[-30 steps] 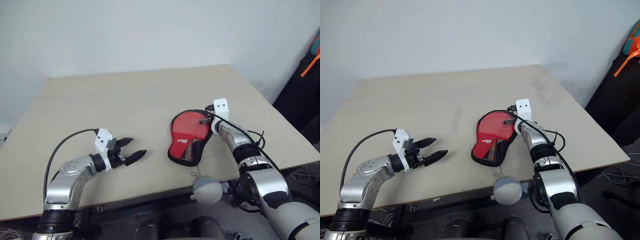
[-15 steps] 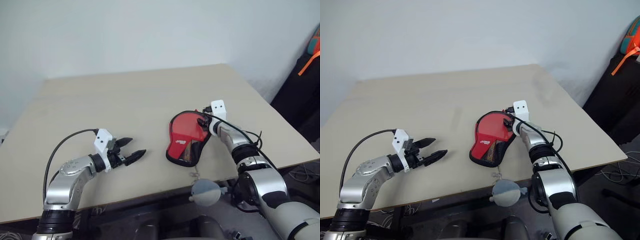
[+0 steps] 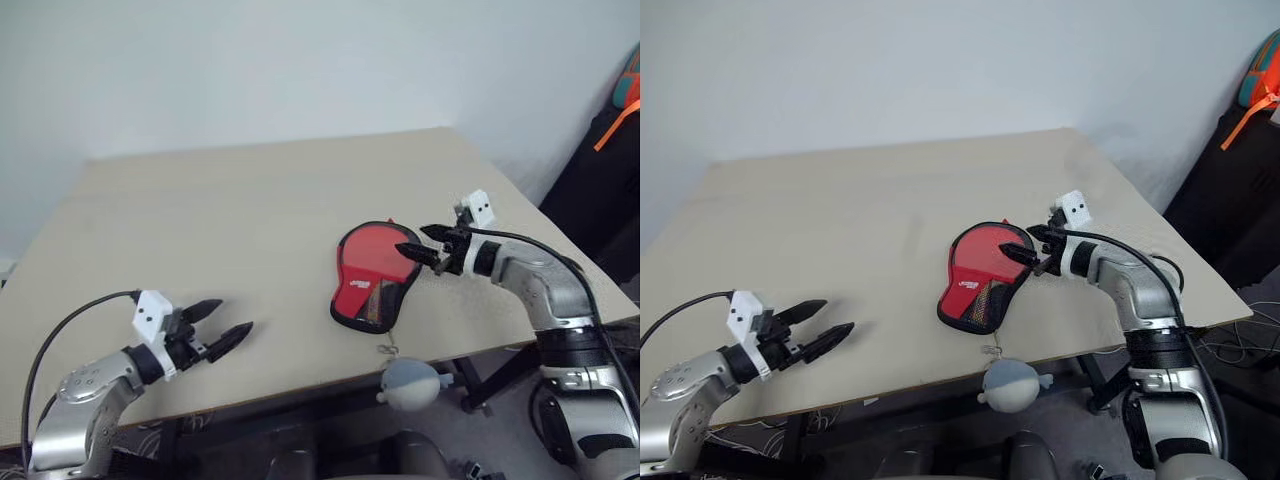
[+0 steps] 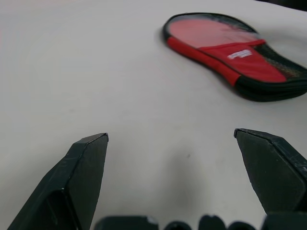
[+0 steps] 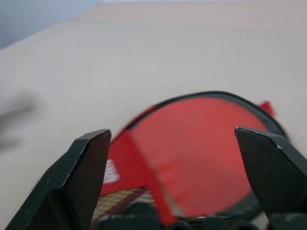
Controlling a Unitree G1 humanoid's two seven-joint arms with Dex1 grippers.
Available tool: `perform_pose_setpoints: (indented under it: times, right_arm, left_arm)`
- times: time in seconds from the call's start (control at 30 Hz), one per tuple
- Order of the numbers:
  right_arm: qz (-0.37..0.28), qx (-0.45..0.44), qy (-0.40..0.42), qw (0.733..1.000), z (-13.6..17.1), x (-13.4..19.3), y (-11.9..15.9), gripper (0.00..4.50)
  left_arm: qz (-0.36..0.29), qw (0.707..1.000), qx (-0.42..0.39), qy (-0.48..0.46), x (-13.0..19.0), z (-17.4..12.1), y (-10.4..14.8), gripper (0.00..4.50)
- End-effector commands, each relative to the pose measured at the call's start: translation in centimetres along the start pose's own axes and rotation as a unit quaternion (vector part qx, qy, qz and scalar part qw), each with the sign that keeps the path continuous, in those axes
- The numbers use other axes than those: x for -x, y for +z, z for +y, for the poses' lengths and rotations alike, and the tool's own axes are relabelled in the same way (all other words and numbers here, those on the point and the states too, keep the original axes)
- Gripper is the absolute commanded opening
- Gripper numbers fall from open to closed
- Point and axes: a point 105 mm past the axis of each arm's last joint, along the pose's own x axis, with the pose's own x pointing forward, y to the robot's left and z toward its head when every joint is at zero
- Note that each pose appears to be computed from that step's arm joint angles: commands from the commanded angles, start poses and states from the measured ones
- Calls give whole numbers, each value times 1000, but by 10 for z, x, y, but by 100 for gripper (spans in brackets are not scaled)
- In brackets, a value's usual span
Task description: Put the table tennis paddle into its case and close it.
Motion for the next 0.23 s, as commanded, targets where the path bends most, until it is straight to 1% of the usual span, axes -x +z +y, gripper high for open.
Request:
perform_pose_setpoints:
  times: [0.03, 0.13, 0.23]
  right_arm:
    - [5, 7, 54, 998, 20, -4, -1, 447]
    - [16, 5, 66, 998, 29, -10, -8, 447]
    - [-6, -12, 94, 995, 39, -12, 0, 447]
  left_arm:
    - [-37, 999, -15, 1, 0, -9, 18, 450]
    - [-50, 999, 2, 2, 1, -16, 15, 450]
    - [-48, 999, 16, 17, 1, -15, 8, 450]
